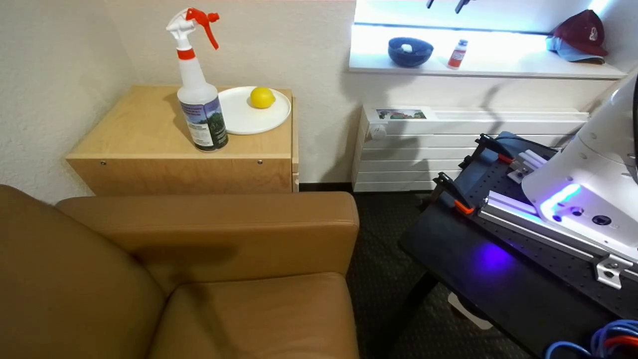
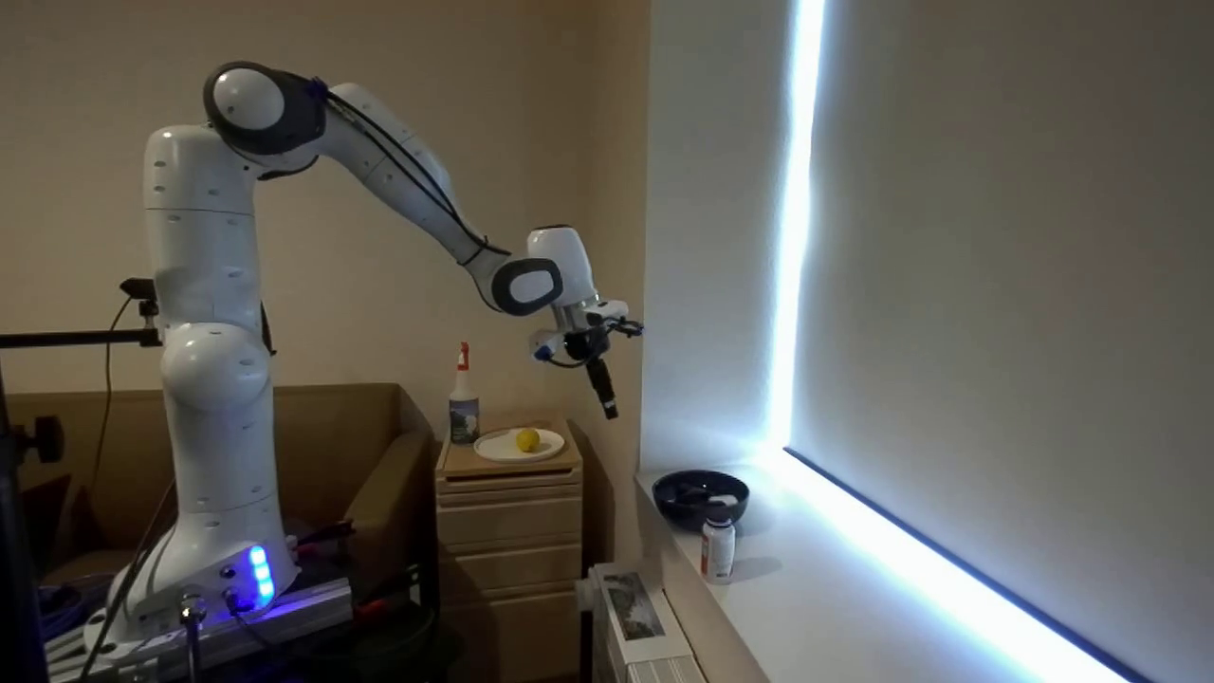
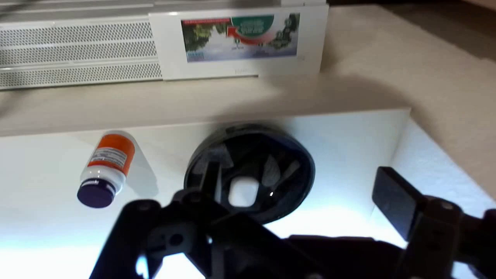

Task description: Pick up the black cloth from the bowl and place it on the open drawer

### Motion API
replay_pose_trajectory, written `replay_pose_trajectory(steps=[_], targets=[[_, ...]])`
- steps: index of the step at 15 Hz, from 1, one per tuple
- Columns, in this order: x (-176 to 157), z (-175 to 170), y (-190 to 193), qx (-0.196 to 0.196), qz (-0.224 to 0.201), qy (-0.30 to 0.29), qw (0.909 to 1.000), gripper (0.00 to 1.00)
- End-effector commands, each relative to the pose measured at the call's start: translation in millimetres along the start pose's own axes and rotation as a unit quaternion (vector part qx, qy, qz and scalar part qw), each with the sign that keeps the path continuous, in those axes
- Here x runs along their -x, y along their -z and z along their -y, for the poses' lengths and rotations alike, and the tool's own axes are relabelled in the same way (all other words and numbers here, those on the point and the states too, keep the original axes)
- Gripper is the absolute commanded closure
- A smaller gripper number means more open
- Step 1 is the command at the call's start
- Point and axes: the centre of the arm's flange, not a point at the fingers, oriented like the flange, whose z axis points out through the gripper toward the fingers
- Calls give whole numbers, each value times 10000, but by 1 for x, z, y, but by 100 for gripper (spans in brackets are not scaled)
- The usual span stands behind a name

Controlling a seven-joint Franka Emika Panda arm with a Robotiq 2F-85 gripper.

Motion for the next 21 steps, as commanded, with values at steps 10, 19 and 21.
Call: replay_pose_trajectory(steps=[10,19,21], targets=[[-83,-8,-67,235,-199,-1286,9912,0],[-113,33,-150,-214,155,-3485,9369,0],[-121,28,-164,-113,35,-3893,9211,0]])
